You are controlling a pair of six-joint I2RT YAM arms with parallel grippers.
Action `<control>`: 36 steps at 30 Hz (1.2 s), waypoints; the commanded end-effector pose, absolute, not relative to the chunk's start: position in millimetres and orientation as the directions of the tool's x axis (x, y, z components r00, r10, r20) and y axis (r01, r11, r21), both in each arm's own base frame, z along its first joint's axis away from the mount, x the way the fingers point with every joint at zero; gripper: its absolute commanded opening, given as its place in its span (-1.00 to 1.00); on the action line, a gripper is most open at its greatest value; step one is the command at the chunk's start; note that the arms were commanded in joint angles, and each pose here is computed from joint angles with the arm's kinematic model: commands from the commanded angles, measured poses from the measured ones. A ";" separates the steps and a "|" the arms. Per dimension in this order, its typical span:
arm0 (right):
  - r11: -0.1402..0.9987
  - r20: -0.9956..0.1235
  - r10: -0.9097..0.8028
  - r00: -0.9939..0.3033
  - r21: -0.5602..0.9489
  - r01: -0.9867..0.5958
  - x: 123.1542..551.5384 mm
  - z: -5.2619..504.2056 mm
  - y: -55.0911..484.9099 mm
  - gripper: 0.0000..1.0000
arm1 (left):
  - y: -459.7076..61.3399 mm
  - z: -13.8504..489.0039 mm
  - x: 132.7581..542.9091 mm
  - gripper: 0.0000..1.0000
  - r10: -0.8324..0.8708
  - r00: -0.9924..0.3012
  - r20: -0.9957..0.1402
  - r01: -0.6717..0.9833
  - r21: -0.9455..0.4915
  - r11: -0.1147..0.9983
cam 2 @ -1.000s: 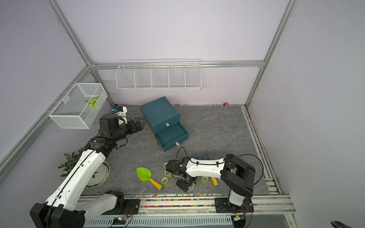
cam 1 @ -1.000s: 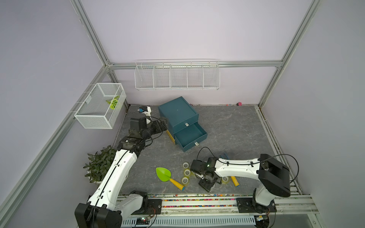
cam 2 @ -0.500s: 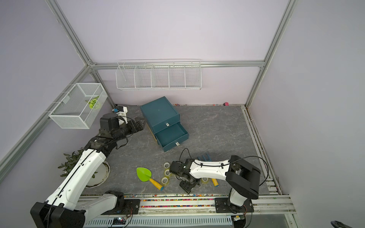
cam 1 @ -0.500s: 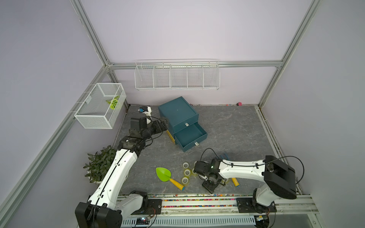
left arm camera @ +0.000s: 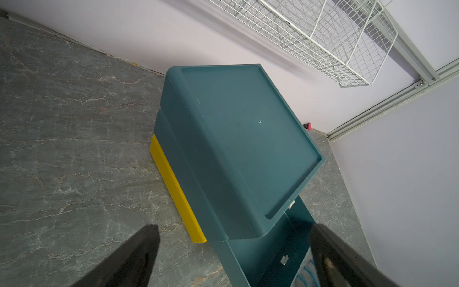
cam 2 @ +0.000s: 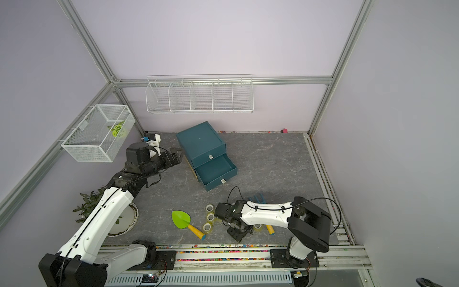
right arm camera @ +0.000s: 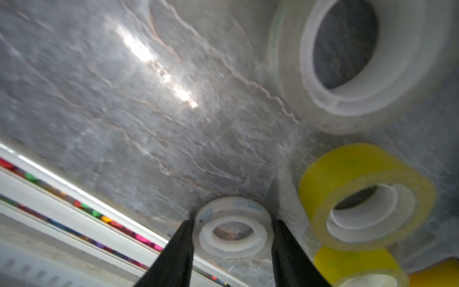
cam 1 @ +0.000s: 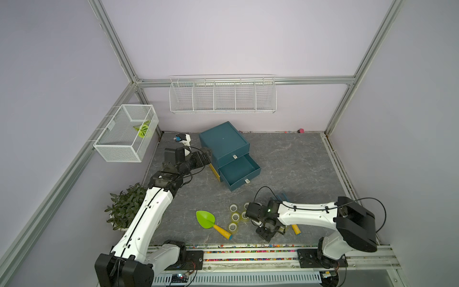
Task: Place the transparent tape into the drawer according to color
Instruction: Pick up the tape at the center of the board, then place the tape in the drawer.
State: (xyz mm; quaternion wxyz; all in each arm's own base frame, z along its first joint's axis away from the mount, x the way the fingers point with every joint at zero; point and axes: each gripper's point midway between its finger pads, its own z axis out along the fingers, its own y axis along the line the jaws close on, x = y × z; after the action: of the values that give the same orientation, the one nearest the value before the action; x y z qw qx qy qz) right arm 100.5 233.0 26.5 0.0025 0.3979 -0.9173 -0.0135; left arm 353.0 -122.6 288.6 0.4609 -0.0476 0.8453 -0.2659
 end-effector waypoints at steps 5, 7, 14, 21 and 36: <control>0.730 -0.287 -0.612 -0.737 0.154 -0.666 134.0 106.9 254.0 -0.30 | -124.2 282.9 354.9 1.00 -0.315 -0.581 -0.750 0.170 -0.491 0.854; 0.732 -0.356 -0.589 -0.725 0.147 -0.666 144.8 130.8 257.3 -0.30 | -124.3 282.7 355.0 1.00 -0.317 -0.582 -0.749 0.170 -0.493 0.853; 0.717 -0.589 -0.480 -0.650 0.164 -0.678 211.2 215.3 292.8 -0.31 | -126.3 280.5 355.8 0.99 -0.314 -0.588 -0.745 0.176 -0.497 0.850; 0.754 -0.662 -0.397 -0.635 0.159 -0.637 289.2 233.4 322.2 -0.30 | -124.7 277.7 355.1 1.00 -0.307 -0.588 -0.749 0.174 -0.487 0.856; 0.827 -0.617 -0.357 -0.701 0.140 -0.544 357.7 188.3 337.8 0.10 | -127.5 274.4 355.0 1.00 -0.294 -0.598 -0.745 0.185 -0.486 0.854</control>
State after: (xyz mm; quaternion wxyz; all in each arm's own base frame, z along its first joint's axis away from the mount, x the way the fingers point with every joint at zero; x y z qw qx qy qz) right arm 349.6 336.4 183.7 -0.2885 0.2556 -0.9096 -0.1552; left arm 355.3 -125.9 278.1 0.4468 -0.0451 0.8523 -0.2682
